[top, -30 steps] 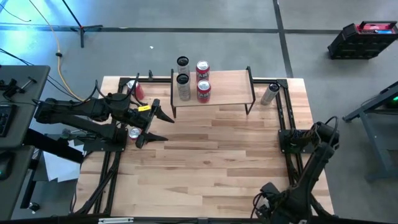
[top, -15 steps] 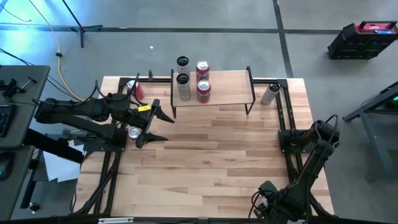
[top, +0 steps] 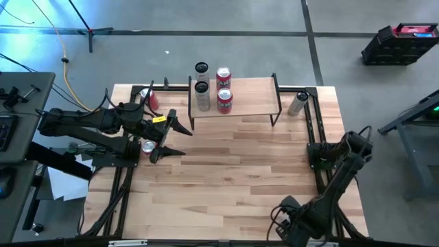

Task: Place canned beverage on shelf
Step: Put the white yellow soda can on the shelf

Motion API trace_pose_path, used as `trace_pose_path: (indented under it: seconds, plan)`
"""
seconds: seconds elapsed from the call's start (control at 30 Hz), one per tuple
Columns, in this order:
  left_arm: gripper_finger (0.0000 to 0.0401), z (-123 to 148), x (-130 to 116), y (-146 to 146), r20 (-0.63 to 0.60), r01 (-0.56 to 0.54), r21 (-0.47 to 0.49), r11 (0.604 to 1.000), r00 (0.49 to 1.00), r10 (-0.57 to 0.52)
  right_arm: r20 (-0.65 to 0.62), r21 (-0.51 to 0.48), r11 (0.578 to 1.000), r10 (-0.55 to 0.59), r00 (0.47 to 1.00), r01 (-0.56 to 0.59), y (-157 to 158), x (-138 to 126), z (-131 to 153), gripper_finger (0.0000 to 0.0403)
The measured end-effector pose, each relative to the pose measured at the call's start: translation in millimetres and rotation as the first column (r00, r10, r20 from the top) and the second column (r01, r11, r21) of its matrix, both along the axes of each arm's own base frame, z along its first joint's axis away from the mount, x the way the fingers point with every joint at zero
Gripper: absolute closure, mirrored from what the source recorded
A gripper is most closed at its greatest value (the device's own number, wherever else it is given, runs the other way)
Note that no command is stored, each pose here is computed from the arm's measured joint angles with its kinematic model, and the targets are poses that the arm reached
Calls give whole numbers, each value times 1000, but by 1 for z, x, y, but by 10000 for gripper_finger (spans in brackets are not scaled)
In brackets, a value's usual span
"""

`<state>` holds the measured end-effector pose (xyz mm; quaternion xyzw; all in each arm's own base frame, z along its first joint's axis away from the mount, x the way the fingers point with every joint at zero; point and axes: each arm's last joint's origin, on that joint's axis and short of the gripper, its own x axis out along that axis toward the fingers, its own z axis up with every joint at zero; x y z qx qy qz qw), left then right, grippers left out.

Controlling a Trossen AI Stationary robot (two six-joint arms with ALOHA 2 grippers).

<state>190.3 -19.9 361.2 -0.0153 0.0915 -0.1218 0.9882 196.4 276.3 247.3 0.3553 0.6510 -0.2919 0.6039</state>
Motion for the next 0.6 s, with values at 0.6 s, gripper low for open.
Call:
trace_pose_path:
  seconds: [0.6]
  plan:
    - [73,0,0,0,0,0,0,1000,1000,0,82,-32,936,352,932,-351,-99,64,28,157]
